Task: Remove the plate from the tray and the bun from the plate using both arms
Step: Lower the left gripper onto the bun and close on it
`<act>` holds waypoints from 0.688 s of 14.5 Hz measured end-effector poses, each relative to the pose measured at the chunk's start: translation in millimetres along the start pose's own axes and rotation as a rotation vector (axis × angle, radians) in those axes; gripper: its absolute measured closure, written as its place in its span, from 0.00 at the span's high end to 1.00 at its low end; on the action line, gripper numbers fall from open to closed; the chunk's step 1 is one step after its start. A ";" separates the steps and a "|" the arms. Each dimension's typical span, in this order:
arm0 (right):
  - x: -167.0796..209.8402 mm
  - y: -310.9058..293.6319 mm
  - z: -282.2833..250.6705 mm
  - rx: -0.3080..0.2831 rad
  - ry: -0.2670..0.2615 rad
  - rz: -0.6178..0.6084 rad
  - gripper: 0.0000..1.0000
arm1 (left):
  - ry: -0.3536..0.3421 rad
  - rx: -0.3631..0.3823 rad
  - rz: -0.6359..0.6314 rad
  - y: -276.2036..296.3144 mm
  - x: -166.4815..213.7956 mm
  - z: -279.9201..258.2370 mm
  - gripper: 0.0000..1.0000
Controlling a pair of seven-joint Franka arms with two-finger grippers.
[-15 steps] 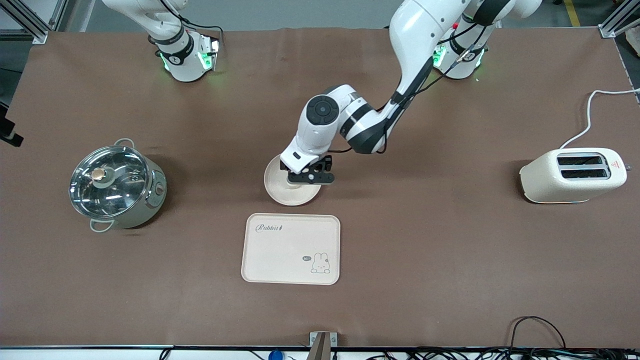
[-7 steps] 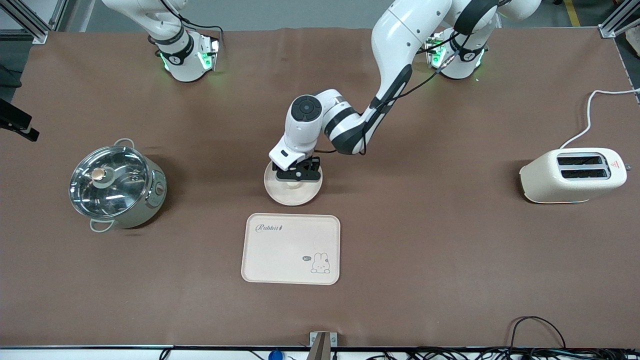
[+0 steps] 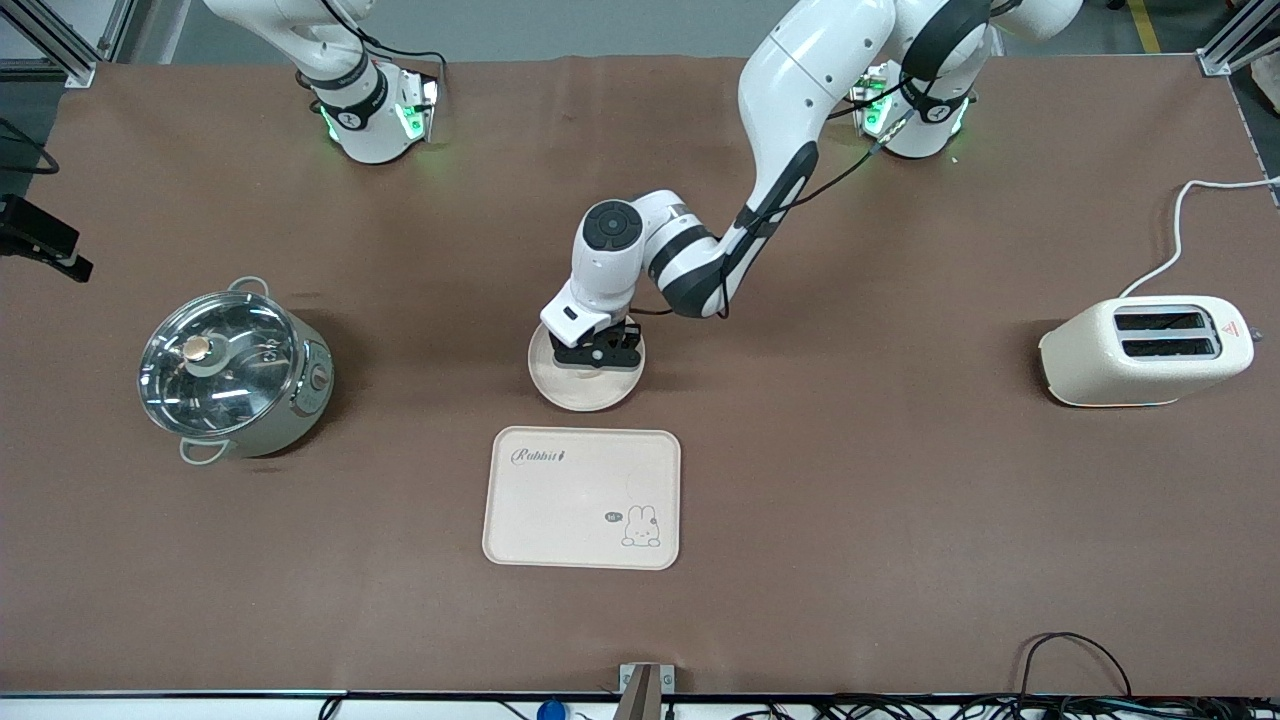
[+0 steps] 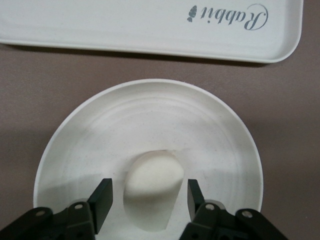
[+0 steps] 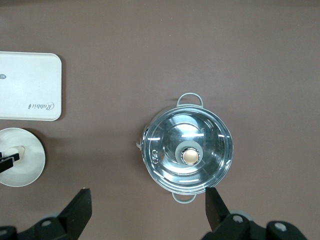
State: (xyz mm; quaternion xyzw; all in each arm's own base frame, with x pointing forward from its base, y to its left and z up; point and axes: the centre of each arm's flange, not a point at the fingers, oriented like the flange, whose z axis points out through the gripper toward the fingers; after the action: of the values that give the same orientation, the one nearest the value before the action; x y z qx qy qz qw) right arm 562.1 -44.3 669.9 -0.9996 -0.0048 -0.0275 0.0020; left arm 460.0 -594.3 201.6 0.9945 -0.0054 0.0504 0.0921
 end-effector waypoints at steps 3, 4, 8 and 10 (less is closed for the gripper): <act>-0.4 -0.8 0.4 -0.001 -0.005 -0.002 1.00 | -0.003 0.002 0.000 -1.4 -1.0 5.5 0.55; -0.4 -0.8 0.4 -0.001 -0.005 -0.002 1.00 | -0.003 0.002 0.000 -1.3 -0.9 5.4 0.48; -0.9 -1.3 -0.6 -0.001 -0.004 -0.002 1.00 | 0.001 -0.003 -0.001 0.2 0.5 3.2 0.13; -2.4 -2.3 -1.4 0.000 -0.009 -0.004 1.00 | 0.013 -0.015 -0.002 4.6 5.1 -5.2 0.11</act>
State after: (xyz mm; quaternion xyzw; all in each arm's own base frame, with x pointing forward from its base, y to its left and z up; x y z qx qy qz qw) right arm 559.5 -42.0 671.2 -0.9997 -0.0069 -0.0230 0.0018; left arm 464.5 -597.9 208.0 0.9934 -0.0043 0.0566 0.0998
